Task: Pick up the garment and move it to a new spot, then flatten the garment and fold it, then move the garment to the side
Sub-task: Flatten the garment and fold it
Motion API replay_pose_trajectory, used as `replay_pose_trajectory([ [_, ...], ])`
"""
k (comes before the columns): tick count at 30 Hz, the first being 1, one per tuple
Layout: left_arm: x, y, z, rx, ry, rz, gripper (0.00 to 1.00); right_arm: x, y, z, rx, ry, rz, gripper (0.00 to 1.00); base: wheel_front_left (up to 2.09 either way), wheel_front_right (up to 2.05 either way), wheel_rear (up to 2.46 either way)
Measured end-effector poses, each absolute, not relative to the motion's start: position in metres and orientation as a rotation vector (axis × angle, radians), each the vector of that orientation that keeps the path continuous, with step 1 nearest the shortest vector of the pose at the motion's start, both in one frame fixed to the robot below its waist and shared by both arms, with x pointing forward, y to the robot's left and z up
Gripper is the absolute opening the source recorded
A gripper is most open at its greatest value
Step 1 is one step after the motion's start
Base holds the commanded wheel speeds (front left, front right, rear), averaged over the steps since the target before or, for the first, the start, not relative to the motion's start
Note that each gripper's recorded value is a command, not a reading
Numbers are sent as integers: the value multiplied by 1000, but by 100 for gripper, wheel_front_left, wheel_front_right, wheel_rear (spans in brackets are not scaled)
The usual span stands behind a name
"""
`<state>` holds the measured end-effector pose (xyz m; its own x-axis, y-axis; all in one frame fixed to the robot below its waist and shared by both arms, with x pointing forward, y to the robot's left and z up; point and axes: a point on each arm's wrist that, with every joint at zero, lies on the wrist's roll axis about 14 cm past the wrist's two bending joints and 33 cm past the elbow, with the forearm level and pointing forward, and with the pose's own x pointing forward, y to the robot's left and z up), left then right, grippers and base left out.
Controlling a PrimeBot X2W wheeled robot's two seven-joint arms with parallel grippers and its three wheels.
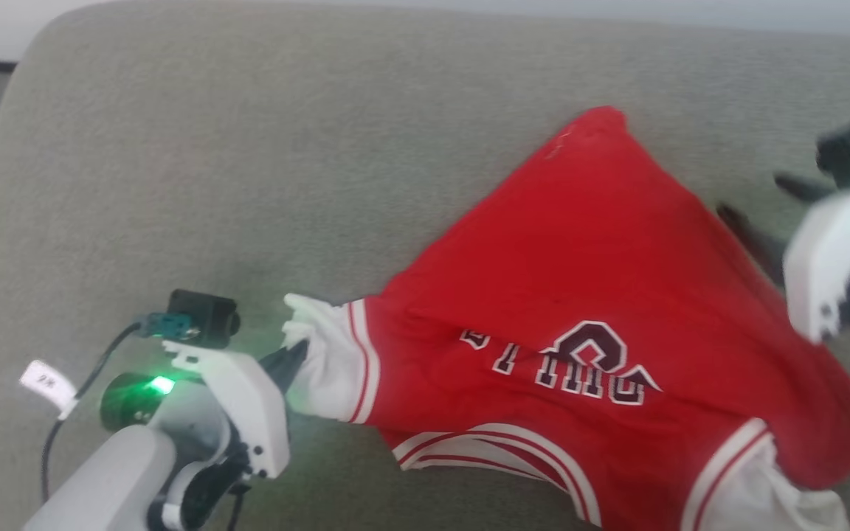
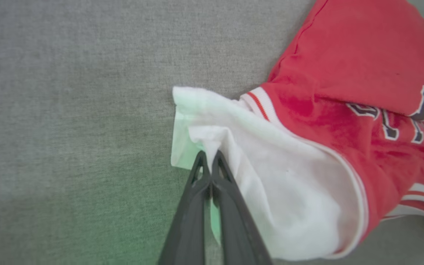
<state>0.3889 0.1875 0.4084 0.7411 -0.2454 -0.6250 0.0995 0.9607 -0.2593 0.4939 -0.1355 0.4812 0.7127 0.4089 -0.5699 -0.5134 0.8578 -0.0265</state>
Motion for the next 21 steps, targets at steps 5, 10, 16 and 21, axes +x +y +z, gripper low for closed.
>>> replay_pose_trajectory([
  [5, 391, 185, 407, -224, 713, -194, 0, 543, -101, 476, -225, 535, 558, 100, 0, 0, 0],
  [10, 392, 186, 403, -233, 719, -184, 0, 575, -72, 450, -256, 602, 588, 100, 0, 0, 0],
  [16, 392, 189, 398, -239, 730, -168, 0, 586, -51, 405, -297, 795, 611, 100, 0, 0, 0],
  [21, 390, 194, 392, -240, 741, -150, 0, 585, -43, 379, -343, 944, 622, 99, 0, 0, 0],
])
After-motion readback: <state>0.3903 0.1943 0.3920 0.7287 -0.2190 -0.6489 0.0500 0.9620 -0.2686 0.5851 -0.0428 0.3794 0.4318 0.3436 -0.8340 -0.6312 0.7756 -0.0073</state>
